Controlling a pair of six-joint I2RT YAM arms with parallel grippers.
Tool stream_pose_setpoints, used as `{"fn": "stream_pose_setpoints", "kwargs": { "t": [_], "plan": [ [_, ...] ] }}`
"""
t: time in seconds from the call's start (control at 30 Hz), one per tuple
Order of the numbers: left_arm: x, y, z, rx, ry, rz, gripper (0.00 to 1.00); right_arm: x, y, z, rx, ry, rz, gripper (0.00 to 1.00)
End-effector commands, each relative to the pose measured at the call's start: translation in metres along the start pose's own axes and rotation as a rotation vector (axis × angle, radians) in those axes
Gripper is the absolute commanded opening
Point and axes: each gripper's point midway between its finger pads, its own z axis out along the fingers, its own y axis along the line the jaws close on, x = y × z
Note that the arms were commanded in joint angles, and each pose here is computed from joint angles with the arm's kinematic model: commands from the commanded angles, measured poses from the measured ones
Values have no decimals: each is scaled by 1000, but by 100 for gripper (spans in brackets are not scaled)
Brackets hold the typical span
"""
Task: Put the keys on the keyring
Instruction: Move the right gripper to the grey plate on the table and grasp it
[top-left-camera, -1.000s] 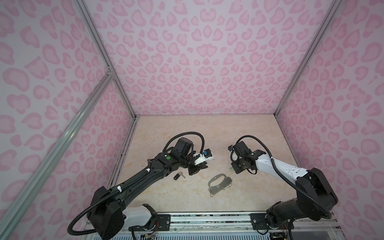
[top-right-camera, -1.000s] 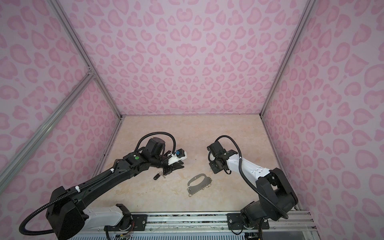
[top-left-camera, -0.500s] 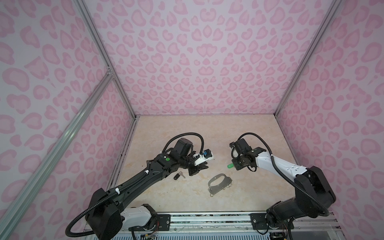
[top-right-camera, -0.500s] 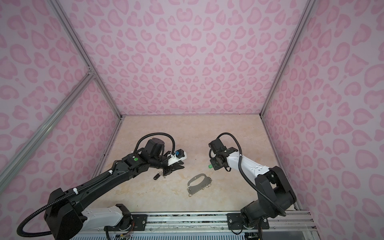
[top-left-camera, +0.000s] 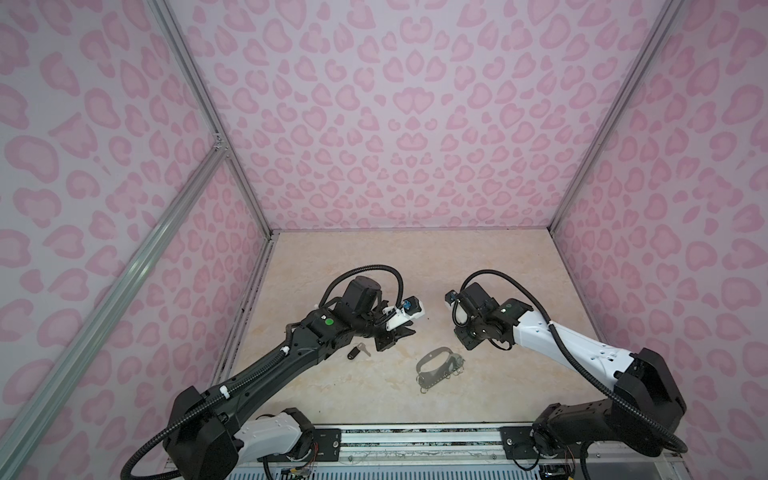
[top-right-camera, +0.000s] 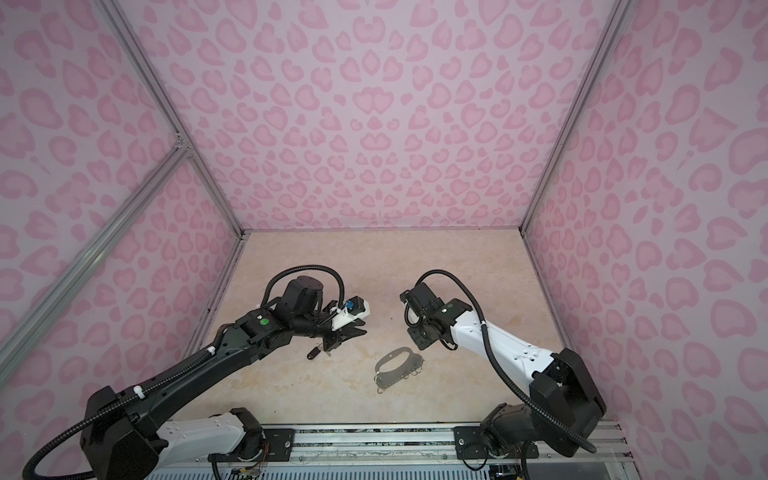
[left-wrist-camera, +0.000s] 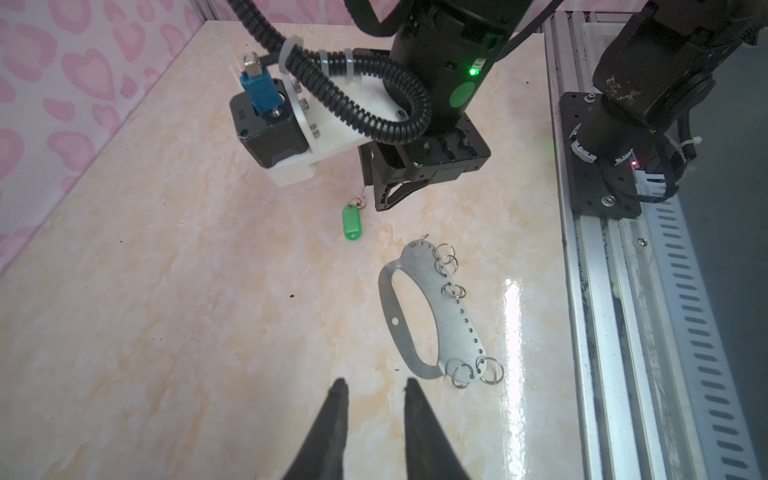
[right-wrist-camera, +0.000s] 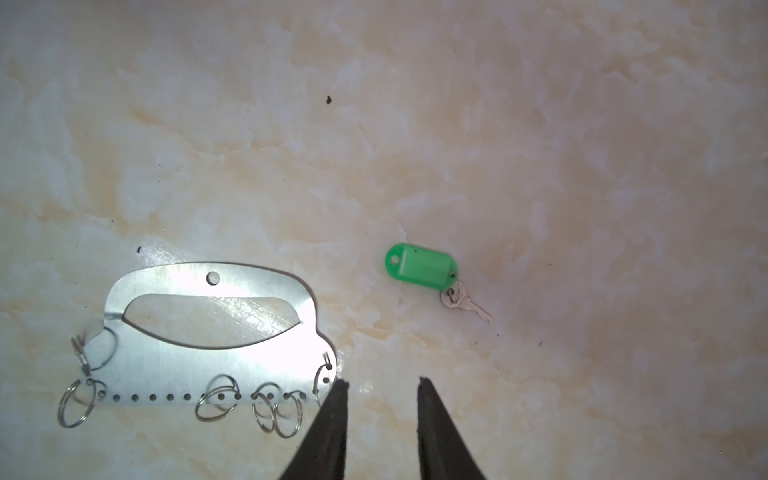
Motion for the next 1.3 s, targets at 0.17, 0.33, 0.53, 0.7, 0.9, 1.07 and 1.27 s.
{"fn": "stream_pose_setpoints", "kwargs": {
  "t": [0.17, 0.33, 0.53, 0.7, 0.9, 1.07, 1.27],
  "plan": [
    [5, 4, -8, -59, -8, -17, 28, 25, 17, 13, 38, 177, 7, 30],
    [7, 4, -8, -63, -2, -14, 28, 35, 20, 20, 73, 245, -19, 30],
    [10, 4, -7, -62, 6, -13, 29, 45, 21, 32, 79, 299, -24, 29],
    [14, 3, -7, -64, 13, -10, 29, 49, 22, 38, 80, 333, -36, 26],
    [15, 3, -6, -61, 17, -9, 29, 52, 22, 40, 86, 355, -36, 24],
    [16, 2, -6, -58, 18, -10, 28, 56, 24, 45, 86, 388, -46, 20],
    [17, 2, -6, -63, 21, -6, 28, 57, 24, 45, 87, 393, -50, 12]
  ]
}}
